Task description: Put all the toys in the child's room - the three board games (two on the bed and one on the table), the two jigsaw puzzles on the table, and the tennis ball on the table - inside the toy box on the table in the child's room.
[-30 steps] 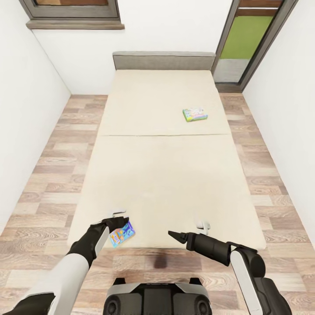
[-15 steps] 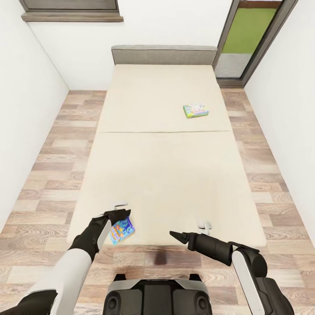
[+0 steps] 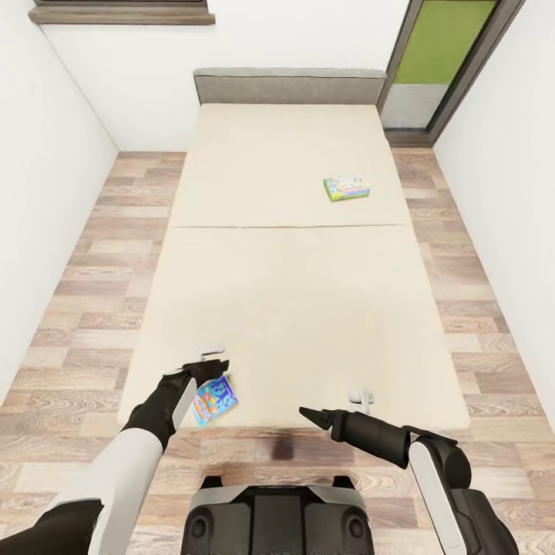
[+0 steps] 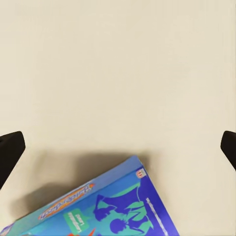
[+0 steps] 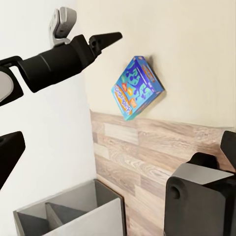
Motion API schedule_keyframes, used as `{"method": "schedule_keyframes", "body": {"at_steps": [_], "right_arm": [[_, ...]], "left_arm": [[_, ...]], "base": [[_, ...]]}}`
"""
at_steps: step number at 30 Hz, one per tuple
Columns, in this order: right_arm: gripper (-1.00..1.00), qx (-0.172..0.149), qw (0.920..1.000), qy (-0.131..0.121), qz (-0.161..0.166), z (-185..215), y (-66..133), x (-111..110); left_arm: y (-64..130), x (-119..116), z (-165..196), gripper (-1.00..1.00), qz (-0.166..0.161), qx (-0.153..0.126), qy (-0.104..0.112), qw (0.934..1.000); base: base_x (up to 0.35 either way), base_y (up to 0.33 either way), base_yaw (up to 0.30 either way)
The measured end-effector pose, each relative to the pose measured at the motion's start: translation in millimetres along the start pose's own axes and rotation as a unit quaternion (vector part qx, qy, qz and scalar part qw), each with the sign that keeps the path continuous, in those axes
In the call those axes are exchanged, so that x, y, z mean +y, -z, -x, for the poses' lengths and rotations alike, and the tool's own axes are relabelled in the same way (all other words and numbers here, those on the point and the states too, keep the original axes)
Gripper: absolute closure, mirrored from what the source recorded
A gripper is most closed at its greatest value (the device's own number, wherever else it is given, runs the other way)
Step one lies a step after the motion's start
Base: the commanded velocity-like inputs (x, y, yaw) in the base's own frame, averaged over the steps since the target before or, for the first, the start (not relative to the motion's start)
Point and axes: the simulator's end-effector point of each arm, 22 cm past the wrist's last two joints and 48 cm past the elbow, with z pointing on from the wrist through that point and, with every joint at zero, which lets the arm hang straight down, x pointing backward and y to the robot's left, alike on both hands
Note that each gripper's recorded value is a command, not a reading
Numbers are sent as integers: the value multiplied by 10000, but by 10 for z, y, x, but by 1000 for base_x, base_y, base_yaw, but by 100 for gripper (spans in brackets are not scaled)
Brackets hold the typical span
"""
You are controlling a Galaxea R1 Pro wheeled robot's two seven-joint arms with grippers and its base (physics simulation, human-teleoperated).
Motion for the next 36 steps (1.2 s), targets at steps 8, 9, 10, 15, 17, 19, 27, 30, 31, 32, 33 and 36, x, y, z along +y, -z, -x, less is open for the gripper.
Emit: {"method": "schedule_keyframes", "body": {"at_steps": [8, 9, 10, 15, 17, 19, 27, 30, 31, 32, 33, 36], "right_arm": [[-100, 39, 10000, -50, -21, -35, -23, -47], [-100, 44, 10000, -56, -24, -40, -26, -53], [-100, 49, 10000, -62, -26, -44, -29, -59], [-100, 73, 9999, -93, -38, -66, -43, -88], [-100, 83, 9999, -106, -42, -75, -49, -99], [-100, 92, 9999, -118, -46, -85, -54, -110], [-100, 128, 9998, -164, -62, -118, -75, -151], [-100, 132, 9997, -172, -63, -123, -77, -157], [-100, 133, 9997, -174, -63, -124, -78, -158], [-100, 134, 9997, -175, -62, -125, -79, -158], [-100, 134, 9997, -176, -62, -125, -79, -159], [-100, 135, 9997, -178, -62, -126, -80, -160]], "left_arm": [[-47, 23, -55, -100, 23, 29, -14, 10000], [-53, 23, -63, -100, 24, 34, -16, 10000], [-59, 24, -72, -100, 25, 39, -18, 10000], [-87, 21, -111, -100, 21, 62, -30, 10000], [-99, 14, -117, -100, 15, 48, -51, 10000], [-110, 1, -118, -100, 5, 21, -87, 10000], [-153, -76, -164, -100, -53, 12, -280, 9996], [-160, -107, -177, -100, -76, 15, -346, 9994], [-162, -111, -180, -100, -79, 15, -355, 9993], [-163, -113, -182, -100, -80, 16, -363, 9993], [-163, -114, -183, -100, -81, 16, -372, 9993], [-165, -120, -186, -100, -86, 16, -388, 9992]], "base": [[0, 0, 0], [0, 0, 0], [0, 0, 0], [0, 0, 0], [0, 0, 0], [0, 0, 0], [0, 0, 0], [0, 0, 0], [0, 0, 0], [0, 0, 0], [0, 0, 0], [0, 0, 0]]}}
